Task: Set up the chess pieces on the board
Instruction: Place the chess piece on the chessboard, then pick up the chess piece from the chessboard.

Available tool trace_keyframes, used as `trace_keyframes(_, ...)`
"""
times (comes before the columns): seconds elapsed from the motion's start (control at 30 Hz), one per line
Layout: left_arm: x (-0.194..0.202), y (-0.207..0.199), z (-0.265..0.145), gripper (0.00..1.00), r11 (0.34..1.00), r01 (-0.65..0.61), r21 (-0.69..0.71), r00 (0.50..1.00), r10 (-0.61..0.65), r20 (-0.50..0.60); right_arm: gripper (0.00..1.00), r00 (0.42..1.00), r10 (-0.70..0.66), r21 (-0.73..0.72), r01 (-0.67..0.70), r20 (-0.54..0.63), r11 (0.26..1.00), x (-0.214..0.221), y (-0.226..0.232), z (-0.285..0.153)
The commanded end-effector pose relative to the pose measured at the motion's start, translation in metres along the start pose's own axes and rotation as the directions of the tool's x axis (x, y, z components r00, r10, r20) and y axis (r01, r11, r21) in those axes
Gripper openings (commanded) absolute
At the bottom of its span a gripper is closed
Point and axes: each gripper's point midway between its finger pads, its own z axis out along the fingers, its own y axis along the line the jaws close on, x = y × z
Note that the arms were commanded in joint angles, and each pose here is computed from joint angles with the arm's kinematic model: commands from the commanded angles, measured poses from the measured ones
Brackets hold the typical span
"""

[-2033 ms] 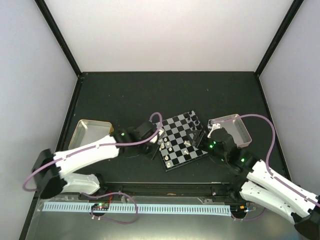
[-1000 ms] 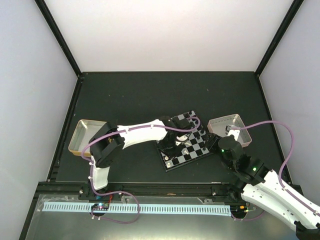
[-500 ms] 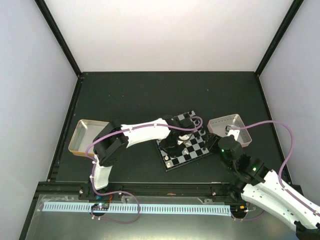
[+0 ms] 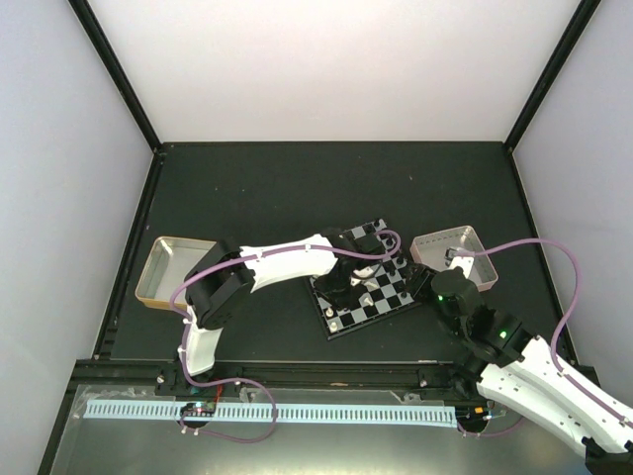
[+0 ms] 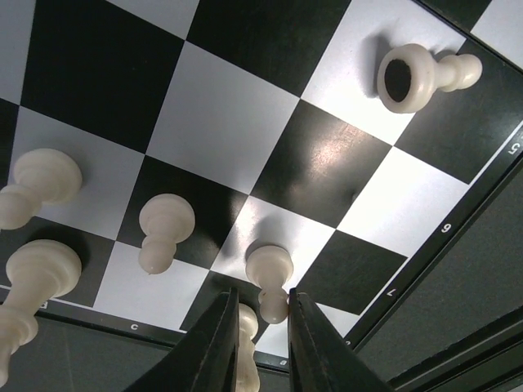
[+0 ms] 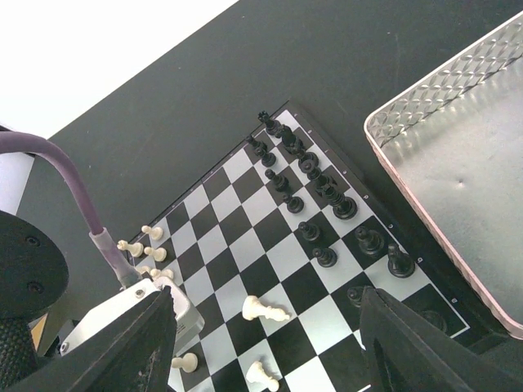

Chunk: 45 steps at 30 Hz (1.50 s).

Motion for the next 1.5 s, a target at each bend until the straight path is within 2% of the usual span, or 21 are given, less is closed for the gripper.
trace_keyframes(0.0, -0.006, -0.006, -0.01, 0.2, 1.0, -0.017, 0.01, 1.0, 0.017, 0.026, 0.63, 1.0, 0.003, 0.002, -0.003, 0.007, 1.0, 0.001, -0.002, 0.002)
trace_keyframes(0.2, -0.018, -0.013, -0.038, 0.26, 0.998, -0.025, 0.051, 0.992, 0.019, 0.126, 0.63, 1.0, -0.012, -0.019, 0.012, -0.025, 1.0, 0.006, 0.001, 0.0)
trace_keyframes(0.33, -0.031, -0.004, -0.078, 0.28, 0.998, 0.037, 0.044, 0.948, -0.049, 0.314, 0.63, 0.997, -0.036, -0.038, 0.034, -0.069, 0.999, 0.016, 0.003, 0.002)
trace_keyframes(0.5, -0.027, 0.016, -0.138, 0.31, 0.99, 0.103, 0.092, 0.816, -0.137, 0.561, 0.62, 0.978, -0.111, -0.075, 0.099, -0.179, 0.992, 0.042, 0.011, 0.015)
trace_keyframes(0.6, -0.012, 0.031, -0.154, 0.32, 0.987, 0.128, 0.097, 0.742, -0.161, 0.651, 0.62, 0.948, -0.174, -0.085, 0.157, -0.266, 0.984, 0.062, 0.016, 0.03)
trace_keyframes(0.7, 0.004, 0.043, -0.174, 0.33, 0.981, 0.146, 0.127, 0.653, -0.192, 0.733, 0.6, 0.895, -0.247, -0.082, 0.233, -0.373, 0.969, 0.086, 0.02, 0.047)
trace_keyframes(0.9, 0.034, 0.066, -0.193, 0.37, 0.969, 0.184, 0.167, 0.511, -0.24, 0.826, 0.54, 0.769, -0.368, -0.017, 0.422, -0.523, 0.906, 0.124, 0.011, 0.075)
trace_keyframes(1.07, 0.054, 0.079, -0.202, 0.45, 0.959, 0.184, 0.214, 0.397, -0.272, 0.877, 0.51, 0.714, -0.41, 0.008, 0.503, -0.567, 0.864, 0.135, 0.007, 0.086)
trace_keyframes(1.2, 0.066, 0.084, -0.204, 0.5, 0.957, 0.181, 0.228, 0.356, -0.28, 0.892, 0.47, 0.68, -0.43, 0.007, 0.539, -0.593, 0.842, 0.141, 0.006, 0.092)
trace_keyframes(1.37, 0.072, 0.087, -0.198, 0.5, 0.958, 0.187, 0.218, 0.367, -0.274, 0.889, 0.44, 0.65, -0.44, 0.017, 0.572, -0.62, 0.82, 0.146, 0.004, 0.099)
trace_keyframes(1.47, 0.073, 0.088, -0.195, 0.5, 0.959, 0.188, 0.212, 0.375, -0.27, 0.887, 0.38, 0.643, -0.444, 0.033, 0.589, -0.624, 0.807, 0.146, 0.001, 0.103)
